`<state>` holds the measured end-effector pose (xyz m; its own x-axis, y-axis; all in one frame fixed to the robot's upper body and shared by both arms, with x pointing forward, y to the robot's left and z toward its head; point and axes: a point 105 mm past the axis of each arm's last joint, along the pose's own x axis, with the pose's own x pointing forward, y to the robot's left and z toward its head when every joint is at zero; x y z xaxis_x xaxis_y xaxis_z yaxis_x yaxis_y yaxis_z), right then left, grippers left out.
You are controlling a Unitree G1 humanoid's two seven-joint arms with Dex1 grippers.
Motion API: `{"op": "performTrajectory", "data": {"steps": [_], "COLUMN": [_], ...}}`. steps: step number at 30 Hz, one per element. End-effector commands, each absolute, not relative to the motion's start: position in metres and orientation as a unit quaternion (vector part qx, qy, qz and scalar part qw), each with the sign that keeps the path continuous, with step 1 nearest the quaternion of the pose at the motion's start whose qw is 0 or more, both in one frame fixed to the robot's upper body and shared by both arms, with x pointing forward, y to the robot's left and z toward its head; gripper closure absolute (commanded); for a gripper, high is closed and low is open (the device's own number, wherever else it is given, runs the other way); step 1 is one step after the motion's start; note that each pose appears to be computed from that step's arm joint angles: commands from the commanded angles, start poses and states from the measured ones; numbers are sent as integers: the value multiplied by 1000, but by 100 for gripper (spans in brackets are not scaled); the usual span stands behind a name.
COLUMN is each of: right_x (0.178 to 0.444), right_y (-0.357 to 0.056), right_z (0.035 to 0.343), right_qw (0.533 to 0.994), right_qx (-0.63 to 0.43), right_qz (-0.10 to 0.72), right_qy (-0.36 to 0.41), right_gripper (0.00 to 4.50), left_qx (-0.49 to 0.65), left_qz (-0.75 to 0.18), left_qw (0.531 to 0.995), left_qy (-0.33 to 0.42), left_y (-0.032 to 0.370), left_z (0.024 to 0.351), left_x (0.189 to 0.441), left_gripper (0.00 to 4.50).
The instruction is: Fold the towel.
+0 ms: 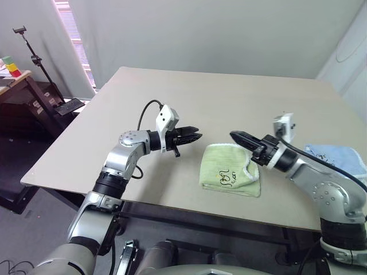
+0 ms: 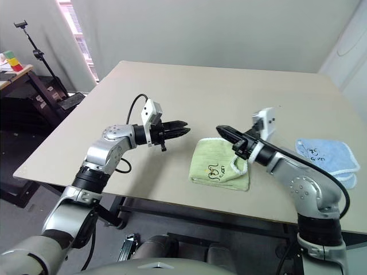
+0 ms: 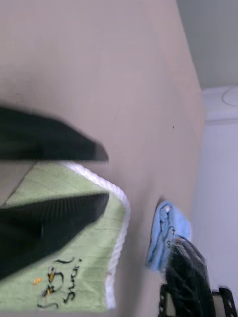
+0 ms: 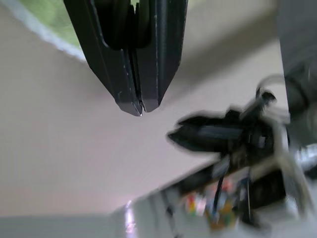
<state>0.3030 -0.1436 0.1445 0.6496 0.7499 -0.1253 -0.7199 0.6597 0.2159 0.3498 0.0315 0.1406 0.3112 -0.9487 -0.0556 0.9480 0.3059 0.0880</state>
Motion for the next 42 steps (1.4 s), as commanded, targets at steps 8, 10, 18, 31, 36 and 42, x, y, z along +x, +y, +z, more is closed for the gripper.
{"op": "performTrajectory", "data": {"steps": [8,10,18,31,36,42], "right_x": [294,291,282,286,289,277], "right_y": [-168,-170,-178,-175,-180,-179], "right_z": [109,103,47,63,97,116], "right_qw": [891,887,883,894,902,898], "right_qx": [55,66,58,95,140,125], "right_qz": [413,413,381,380,379,400], "right_qy": [181,194,269,218,151,130], "right_gripper": [450,450,450,450,450,317], "left_qx": [78,67,31,-7,-85,-147], "left_qz": [-650,-650,-658,-674,-694,-640], "left_qw": [756,757,743,728,703,734], "left_qy": [1,18,118,126,129,175], "left_y": [-3,-8,-22,-14,23,78], "left_z": [111,102,52,63,109,132], "left_x": [329,331,329,330,321,316], "left_gripper": [445,445,445,445,350,132]}}
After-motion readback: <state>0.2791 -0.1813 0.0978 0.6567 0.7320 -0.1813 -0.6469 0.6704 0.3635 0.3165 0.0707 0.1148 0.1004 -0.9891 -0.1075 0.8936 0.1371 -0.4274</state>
